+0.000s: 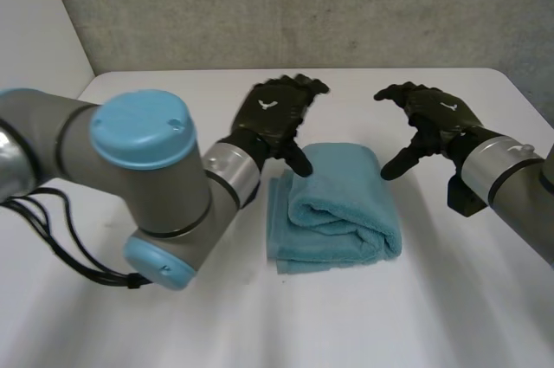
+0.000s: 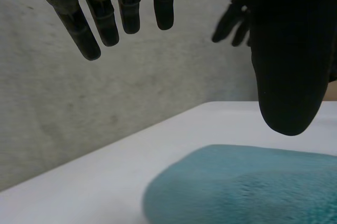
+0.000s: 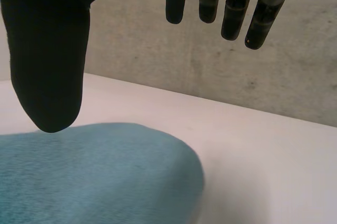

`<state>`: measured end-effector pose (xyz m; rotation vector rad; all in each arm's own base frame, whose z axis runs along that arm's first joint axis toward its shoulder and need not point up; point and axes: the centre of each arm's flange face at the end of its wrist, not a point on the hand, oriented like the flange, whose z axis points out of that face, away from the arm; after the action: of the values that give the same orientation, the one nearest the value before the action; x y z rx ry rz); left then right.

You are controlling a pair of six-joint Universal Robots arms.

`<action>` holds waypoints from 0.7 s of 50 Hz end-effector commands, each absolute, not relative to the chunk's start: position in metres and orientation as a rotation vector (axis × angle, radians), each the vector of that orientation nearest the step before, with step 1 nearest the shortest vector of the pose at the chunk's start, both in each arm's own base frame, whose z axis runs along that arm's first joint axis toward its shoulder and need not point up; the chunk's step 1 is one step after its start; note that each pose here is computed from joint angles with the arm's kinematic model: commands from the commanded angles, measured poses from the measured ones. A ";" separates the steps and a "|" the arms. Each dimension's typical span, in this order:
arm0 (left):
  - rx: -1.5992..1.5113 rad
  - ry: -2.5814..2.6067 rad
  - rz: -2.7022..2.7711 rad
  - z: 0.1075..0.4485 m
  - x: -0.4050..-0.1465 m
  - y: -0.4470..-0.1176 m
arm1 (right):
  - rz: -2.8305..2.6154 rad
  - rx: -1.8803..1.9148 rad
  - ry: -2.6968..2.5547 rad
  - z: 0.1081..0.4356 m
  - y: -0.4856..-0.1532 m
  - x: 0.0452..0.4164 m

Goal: Fold the laundry

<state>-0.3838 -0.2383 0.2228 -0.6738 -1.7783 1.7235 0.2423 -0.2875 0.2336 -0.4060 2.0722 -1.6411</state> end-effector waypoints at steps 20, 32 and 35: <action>-0.902 -1.961 1.549 0.136 -0.401 -0.245 | -1.474 -0.564 2.295 0.158 -0.333 0.250; -0.882 -2.153 1.611 0.145 -0.367 -0.229 | -1.264 -0.781 2.277 0.154 -0.323 0.276; -0.862 -2.166 1.636 0.150 -0.363 -0.229 | -1.201 -0.887 2.293 0.152 -0.316 0.279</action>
<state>-0.3731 -0.2305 0.1387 -0.9140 -2.1231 1.5775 0.2699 -0.3265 0.1552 -0.7292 2.2927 -1.3027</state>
